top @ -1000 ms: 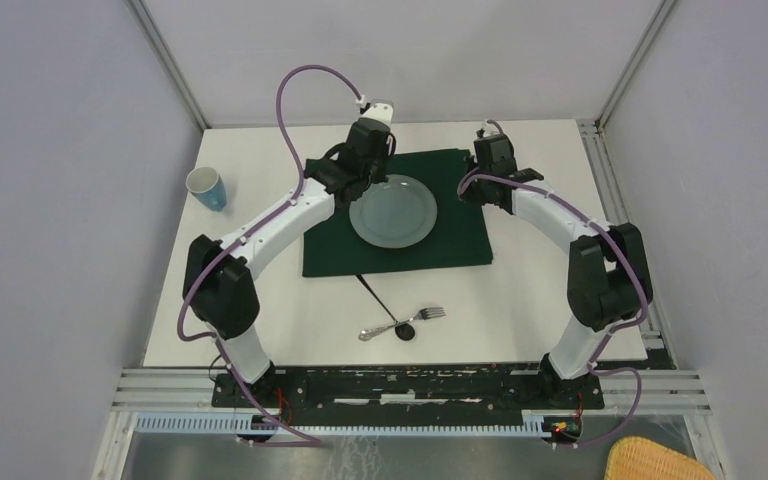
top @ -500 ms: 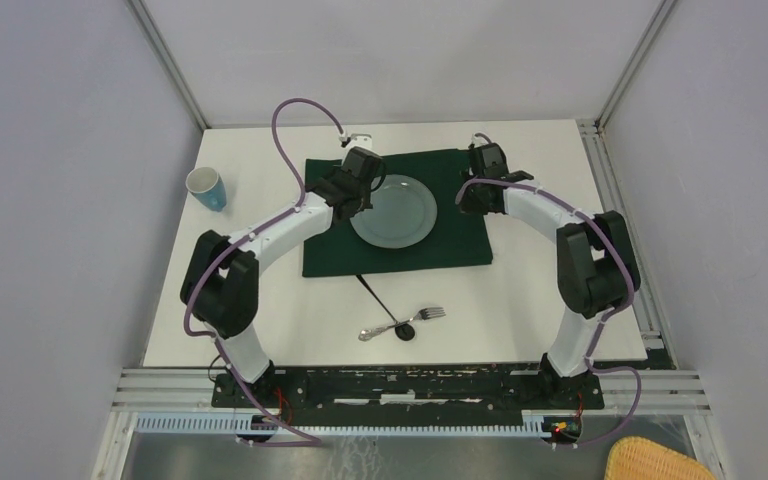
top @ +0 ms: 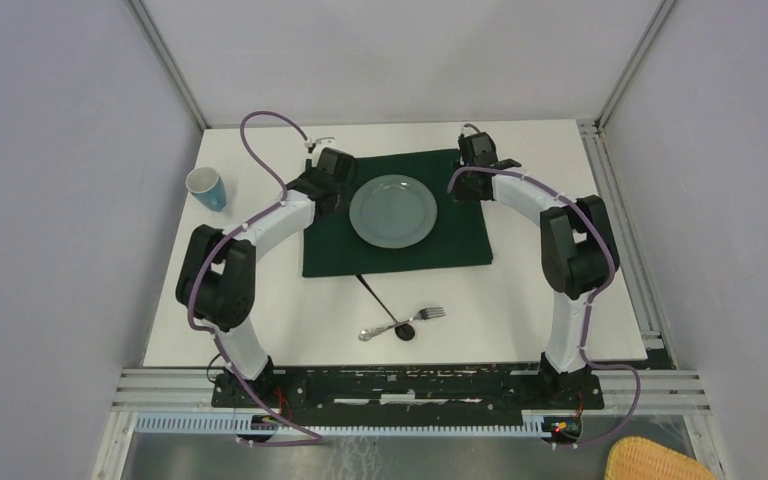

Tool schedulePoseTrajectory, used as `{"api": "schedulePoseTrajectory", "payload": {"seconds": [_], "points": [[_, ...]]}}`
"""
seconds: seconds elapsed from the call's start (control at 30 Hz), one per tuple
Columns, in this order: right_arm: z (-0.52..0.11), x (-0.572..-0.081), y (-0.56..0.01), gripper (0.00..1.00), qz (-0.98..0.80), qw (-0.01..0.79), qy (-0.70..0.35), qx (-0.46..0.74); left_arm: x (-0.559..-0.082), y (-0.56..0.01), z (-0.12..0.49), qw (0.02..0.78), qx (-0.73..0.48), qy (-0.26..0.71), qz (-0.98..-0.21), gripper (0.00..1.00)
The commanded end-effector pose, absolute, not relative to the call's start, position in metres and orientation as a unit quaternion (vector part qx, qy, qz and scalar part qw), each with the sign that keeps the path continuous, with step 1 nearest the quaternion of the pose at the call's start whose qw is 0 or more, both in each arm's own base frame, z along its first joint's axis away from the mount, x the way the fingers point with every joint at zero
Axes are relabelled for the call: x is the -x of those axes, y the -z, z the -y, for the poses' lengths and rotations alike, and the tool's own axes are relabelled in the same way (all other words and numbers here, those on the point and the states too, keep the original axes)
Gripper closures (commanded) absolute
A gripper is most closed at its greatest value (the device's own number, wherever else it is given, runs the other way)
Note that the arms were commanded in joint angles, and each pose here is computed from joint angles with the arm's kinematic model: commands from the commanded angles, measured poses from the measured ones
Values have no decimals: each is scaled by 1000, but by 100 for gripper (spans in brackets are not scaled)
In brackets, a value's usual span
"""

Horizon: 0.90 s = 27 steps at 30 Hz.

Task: Set the dinner table for one person
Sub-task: Adjust the napkin at the center of the board.

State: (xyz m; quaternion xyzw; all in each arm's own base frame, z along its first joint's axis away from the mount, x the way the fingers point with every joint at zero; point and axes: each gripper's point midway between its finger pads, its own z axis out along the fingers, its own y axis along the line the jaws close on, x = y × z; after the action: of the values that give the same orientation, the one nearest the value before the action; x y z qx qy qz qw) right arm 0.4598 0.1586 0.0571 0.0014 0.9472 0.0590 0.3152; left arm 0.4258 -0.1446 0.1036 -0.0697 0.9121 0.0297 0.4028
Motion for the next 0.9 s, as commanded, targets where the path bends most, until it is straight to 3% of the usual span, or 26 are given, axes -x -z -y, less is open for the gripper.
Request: {"api": "schedulePoseTrajectory", "payload": {"seconds": [0.0, 0.37, 0.87], "points": [[-161, -485, -71, 100, -937, 345, -52, 3, -440, -125, 150, 433, 104, 11, -895, 98], [-160, -480, -40, 100, -950, 311, -43, 0, -443, -128, 142, 432, 108, 15, -895, 98], [-147, -438, -24, 100, -965, 259, -35, -33, -445, -138, 138, 438, 116, 31, -891, 97]]}}
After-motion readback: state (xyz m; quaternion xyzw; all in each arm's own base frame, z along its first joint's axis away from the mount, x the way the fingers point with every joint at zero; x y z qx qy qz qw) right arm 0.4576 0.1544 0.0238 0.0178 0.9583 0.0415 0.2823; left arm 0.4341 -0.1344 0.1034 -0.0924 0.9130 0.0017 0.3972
